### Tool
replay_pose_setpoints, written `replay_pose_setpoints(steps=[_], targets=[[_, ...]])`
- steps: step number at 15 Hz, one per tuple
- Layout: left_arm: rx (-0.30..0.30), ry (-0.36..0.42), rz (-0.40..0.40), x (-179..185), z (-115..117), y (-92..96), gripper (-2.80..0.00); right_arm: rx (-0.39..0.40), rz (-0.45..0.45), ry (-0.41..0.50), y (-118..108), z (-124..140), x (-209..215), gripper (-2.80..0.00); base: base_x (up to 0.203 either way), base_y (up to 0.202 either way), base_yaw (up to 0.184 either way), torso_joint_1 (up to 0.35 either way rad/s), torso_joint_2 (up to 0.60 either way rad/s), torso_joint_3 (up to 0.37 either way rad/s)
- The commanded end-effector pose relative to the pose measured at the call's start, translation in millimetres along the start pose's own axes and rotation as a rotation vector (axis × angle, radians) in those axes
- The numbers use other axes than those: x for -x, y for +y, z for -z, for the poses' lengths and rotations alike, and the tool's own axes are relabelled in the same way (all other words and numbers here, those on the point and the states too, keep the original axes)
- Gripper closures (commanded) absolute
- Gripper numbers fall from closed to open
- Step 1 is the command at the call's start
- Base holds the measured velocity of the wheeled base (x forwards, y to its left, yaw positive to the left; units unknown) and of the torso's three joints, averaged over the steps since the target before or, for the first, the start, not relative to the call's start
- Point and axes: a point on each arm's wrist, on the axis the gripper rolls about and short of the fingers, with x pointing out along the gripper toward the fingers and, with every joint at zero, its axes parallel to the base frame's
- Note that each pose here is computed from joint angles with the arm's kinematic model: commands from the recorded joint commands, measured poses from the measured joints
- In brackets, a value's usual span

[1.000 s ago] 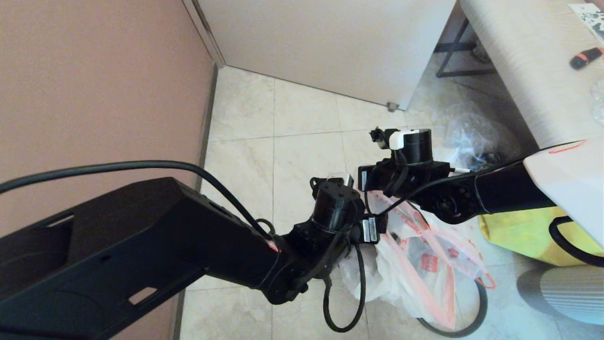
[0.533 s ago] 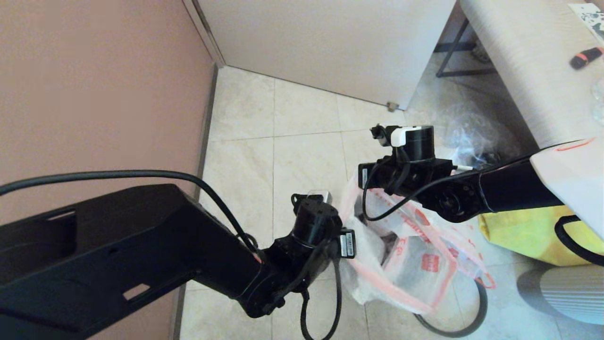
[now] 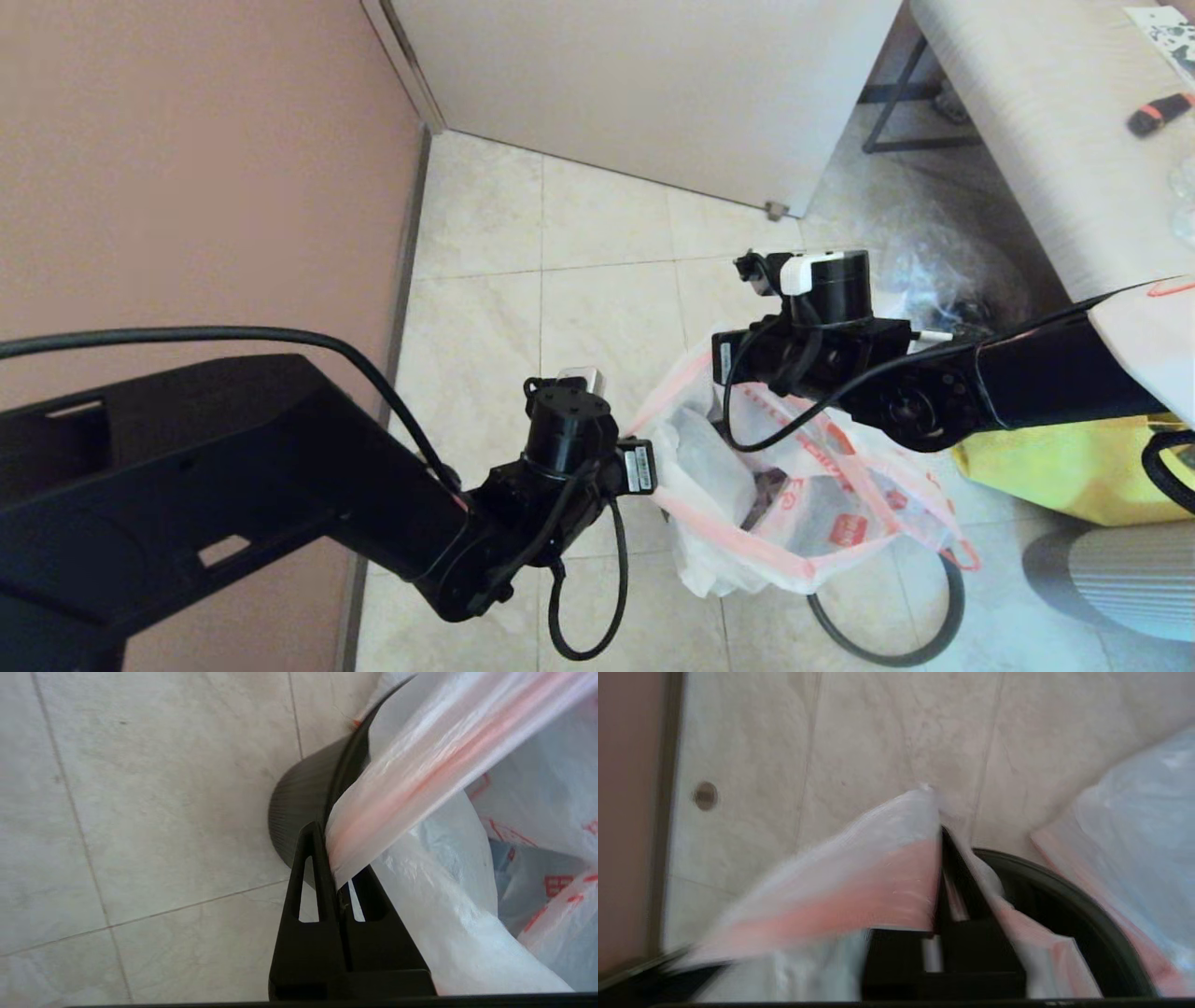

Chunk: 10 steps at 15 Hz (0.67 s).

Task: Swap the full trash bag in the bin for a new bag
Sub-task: Put the new garbage bag on the trash can

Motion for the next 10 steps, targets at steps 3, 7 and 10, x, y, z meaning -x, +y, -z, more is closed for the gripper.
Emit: replay_pose_setpoints(steps=[3, 7, 10], targets=[[0.010, -0.026, 0.005, 6, -8, -1.2, 0.00, 0.054, 0.017, 0.006, -2, -3, 25, -2.80, 0.000, 0.000, 0.000, 0.000, 0.00, 0.000], [0.006, -0.020, 0.006, 3, -5, -2.9, 0.00, 0.084, 0.116, 0.072, -1, -8, 83, -2.80, 0.000, 0.000, 0.000, 0.000, 0.00, 0.000], [0.005, -0.020, -0.013, 3, -3, -1.5, 0.00, -0.019, 0.144, 0.075, -6, -17, 143, -2.80, 0.000, 0.000, 0.000, 0.000, 0.00, 0.000]])
